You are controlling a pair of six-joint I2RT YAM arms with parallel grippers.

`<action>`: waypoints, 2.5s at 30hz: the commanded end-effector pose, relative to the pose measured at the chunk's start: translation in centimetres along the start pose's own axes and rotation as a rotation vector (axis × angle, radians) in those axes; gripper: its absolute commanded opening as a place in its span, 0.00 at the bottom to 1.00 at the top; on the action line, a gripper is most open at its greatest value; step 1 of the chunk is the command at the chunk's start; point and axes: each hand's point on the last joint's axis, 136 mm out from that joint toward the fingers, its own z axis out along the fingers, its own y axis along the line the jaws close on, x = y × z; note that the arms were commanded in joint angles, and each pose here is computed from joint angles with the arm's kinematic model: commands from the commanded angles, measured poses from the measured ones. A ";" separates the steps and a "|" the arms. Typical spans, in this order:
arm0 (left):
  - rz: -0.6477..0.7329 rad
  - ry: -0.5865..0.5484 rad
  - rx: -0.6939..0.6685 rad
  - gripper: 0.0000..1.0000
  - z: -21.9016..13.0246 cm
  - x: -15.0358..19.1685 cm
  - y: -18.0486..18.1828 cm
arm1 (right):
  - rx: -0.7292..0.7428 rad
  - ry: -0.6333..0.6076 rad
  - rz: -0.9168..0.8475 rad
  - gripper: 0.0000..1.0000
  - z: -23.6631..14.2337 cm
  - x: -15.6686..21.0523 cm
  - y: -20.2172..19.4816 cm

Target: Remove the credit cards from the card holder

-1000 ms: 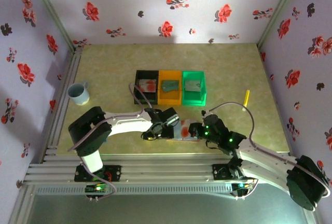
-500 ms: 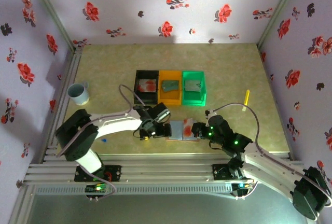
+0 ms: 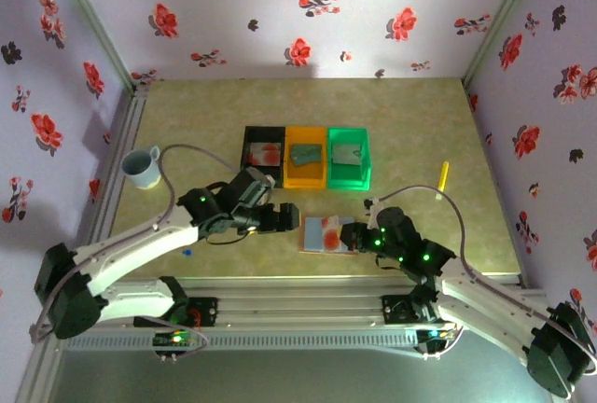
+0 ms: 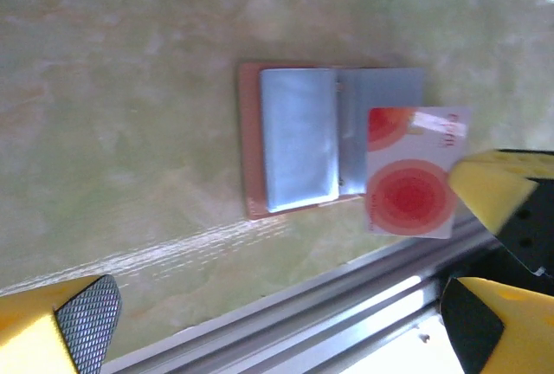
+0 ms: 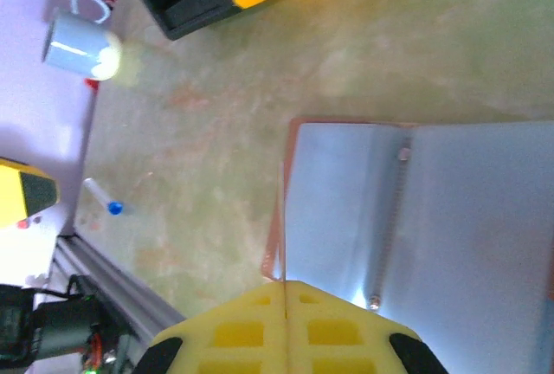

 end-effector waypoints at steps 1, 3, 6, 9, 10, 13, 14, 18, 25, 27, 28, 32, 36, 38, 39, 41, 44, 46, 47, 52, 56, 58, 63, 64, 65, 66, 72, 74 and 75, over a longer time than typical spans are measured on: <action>0.059 0.015 0.090 0.99 0.1 0.8 -0.7 | -0.132 -0.013 -0.043 0.00 -0.6 -0.8 3.0; 0.063 0.017 0.135 0.99 0.1 1.1 -1.2 | -0.164 -0.012 -0.045 0.00 -0.7 -0.7 3.6; 0.061 0.021 0.208 0.98 0.4 1.6 -1.9 | -0.212 -0.015 -0.047 0.00 -1.1 -0.8 4.5; 0.059 0.026 0.278 0.96 0.6 1.9 -2.7 | -0.280 -0.015 -0.051 0.00 -1.5 -0.8 5.7; 0.056 0.028 0.304 0.96 0.7 2.0 -3.0 | -0.295 -0.015 -0.049 0.00 -1.7 -0.8 6.0; 0.049 0.030 0.384 0.94 0.8 2.2 -4.0 | -0.316 -0.018 -0.051 0.00 -1.9 -0.8 6.4; 0.048 0.028 0.416 0.93 0.8 2.3 -4.5 | -0.324 -0.017 -0.051 0.00 -2.0 -0.8 6.5; 0.042 0.022 0.495 0.90 0.8 2.4 -5.7 | -0.369 -0.008 -0.051 0.00 -2.3 -0.7 7.3; 0.060 0.011 0.567 0.80 0.2 2.7 -7.3 | -0.403 -0.003 -0.056 0.00 -2.5 -0.6 8.0; 0.061 0.011 0.584 0.76 0.2 2.8 -7.7 | -0.410 -0.001 -0.056 0.00 -2.5 -0.6 8.1; 0.060 0.010 0.596 0.76 0.2 2.8 -7.9 | -0.416 -0.002 -0.059 0.00 -2.6 -0.6 8.2; 0.065 0.016 0.620 0.71 0.3 3.0 -8.5 | -0.428 -0.002 -0.058 0.00 -2.7 -0.6 8.4; 0.067 0.020 0.647 0.63 0.3 3.2 -9.1 | -0.435 0.000 -0.055 0.00 -2.7 -0.5 8.5; 0.071 0.021 0.658 0.57 0.2 3.2 -9.4 | -0.437 -0.001 -0.054 0.00 -2.7 -0.5 8.4; 0.074 0.021 0.665 0.55 0.2 3.3 -9.5 | -0.438 -0.001 -0.055 0.00 -2.7 -0.5 8.5; 0.080 0.018 0.679 0.49 0.0 3.4 -9.8 | -0.438 -0.002 -0.055 0.00 -2.7 -0.5 8.4; 0.086 0.018 0.693 0.39 -0.3 3.4 -10.1 | -0.440 -0.003 -0.054 0.00 -2.8 -0.5 8.4; 0.087 0.017 0.701 0.32 -0.3 3.5 -10.2 | -0.442 -0.005 -0.055 0.00 -2.8 -0.5 8.5; 0.086 0.015 0.704 0.28 -0.4 3.5 -10.2 | -0.440 -0.005 -0.055 0.00 -2.8 -0.5 8.4; 0.079 0.011 0.718 0.06 -0.5 3.4 -10.3 | -0.439 -0.005 -0.053 0.00 -2.7 -0.5 8.4; 0.067 0.008 0.715 0.00 -0.2 3.4 -10.2 | -0.446 -0.008 -0.053 0.00 -2.9 -0.6 8.6; 0.062 0.004 0.717 0.00 -0.2 3.3 -10.1 | -0.443 -0.012 -0.052 0.00 -2.9 -0.7 8.7; 0.042 -0.042 0.702 0.00 -0.2 2.7 -9.7 | -0.407 -0.051 -0.043 0.26 -3.0 -1.2 8.0; 0.037 -0.058 0.699 0.00 -0.3 2.5 -9.6 | -0.411 -0.062 -0.041 0.29 -3.1 -1.3 8.0; 0.031 -0.077 0.695 0.00 -0.4 2.2 -9.4 | -0.413 -0.074 -0.037 0.32 -3.3 -1.5 8.0; 0.027 -0.092 0.692 0.00 -0.5 2.0 -9.3 | -0.415 -0.084 -0.031 0.36 -3.4 -1.6 7.9; -0.058 -0.194 0.717 0.00 -0.7 0.6 -8.5 | -0.485 -0.143 0.004 0.44 -4.4 -2.1 8.6; -0.084 -0.231 0.739 0.00 -0.8 0.1 -8.3 | -0.511 -0.154 0.013 0.50 -4.7 -2.1 8.8; -0.086 -0.242 0.754 0.00 -0.9 0.0 -8.4 | -0.532 -0.160 0.012 0.53 -4.8 -2.0 9.2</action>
